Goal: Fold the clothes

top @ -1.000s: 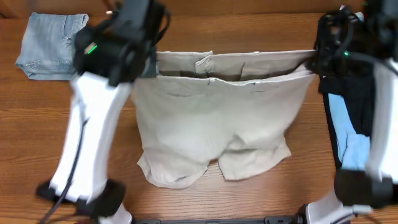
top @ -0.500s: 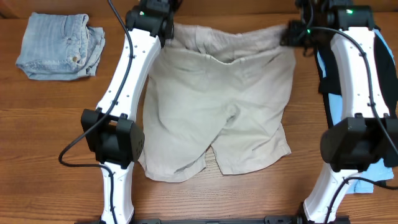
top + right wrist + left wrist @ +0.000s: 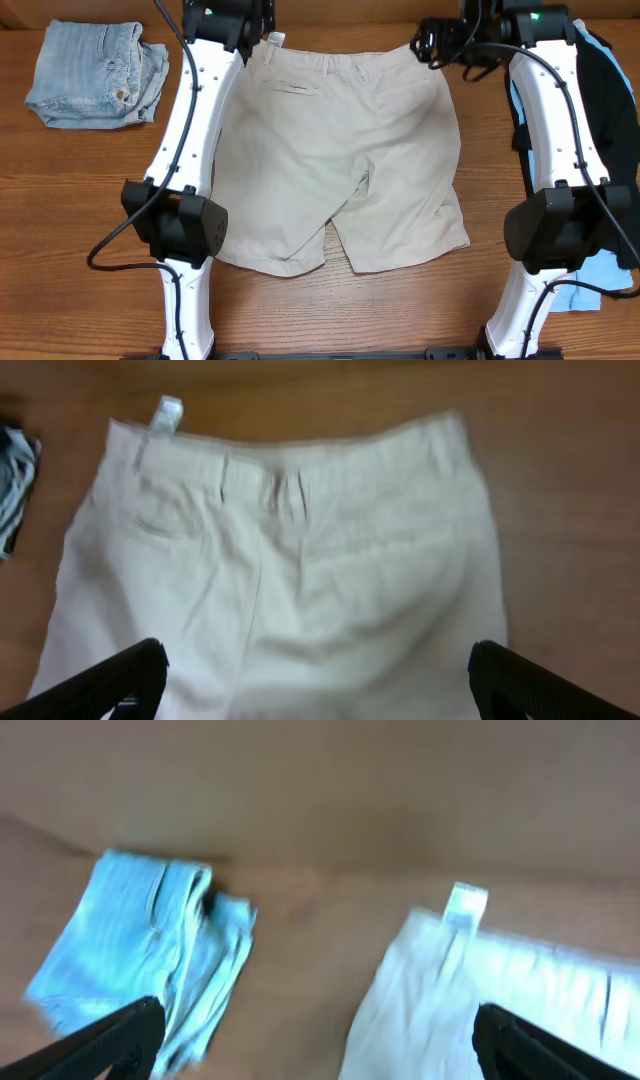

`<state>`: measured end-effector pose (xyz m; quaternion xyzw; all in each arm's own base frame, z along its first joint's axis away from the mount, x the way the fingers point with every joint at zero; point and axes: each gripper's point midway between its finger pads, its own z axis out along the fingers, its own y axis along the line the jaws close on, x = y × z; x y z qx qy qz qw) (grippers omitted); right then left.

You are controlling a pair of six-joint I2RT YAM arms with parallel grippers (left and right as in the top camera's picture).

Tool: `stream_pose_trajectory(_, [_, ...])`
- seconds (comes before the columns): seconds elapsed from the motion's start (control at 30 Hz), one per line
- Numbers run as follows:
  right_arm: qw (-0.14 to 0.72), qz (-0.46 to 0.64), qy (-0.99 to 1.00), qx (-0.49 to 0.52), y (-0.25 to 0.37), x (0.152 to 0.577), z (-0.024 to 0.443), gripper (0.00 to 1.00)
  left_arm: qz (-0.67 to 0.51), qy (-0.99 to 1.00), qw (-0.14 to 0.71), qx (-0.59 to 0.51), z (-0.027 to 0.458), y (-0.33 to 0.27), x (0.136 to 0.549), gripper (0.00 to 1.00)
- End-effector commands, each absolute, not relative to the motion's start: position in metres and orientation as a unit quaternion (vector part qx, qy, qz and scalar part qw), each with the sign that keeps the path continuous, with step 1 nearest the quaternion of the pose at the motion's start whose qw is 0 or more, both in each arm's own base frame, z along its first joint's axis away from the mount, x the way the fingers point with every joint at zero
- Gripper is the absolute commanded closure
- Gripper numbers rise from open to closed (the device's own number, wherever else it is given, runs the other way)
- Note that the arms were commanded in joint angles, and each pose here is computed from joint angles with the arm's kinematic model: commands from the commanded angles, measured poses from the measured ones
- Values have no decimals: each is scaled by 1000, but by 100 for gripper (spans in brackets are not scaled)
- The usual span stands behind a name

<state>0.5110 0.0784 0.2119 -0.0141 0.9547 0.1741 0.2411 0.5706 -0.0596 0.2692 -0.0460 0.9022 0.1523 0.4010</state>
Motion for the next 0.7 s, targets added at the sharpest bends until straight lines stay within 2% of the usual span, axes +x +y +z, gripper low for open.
stream_pose_trajectory(0.0, [238,196,951,-5,82,485,246,0,124,907,403,-4,309,-65,545,0])
stream_pose_trajectory(0.17, [129,193,972,37,81,441,222,1,77,941,326,45,283,-81,515,0])
stream_pose_trajectory(0.23, [88,190,977,46,80,424,212,6,57,950,302,57,275,-88,506,0])
stream_pose_trajectory(0.37, [26,145,986,73,68,400,185,11,56,955,286,61,270,-87,499,0])
stream_pose_trajectory(0.57, [-30,89,990,103,57,377,133,15,58,956,281,64,267,-87,499,0])
stream_pose_trajectory(0.67, [-23,90,989,112,60,366,121,18,60,958,273,67,264,-87,497,0])
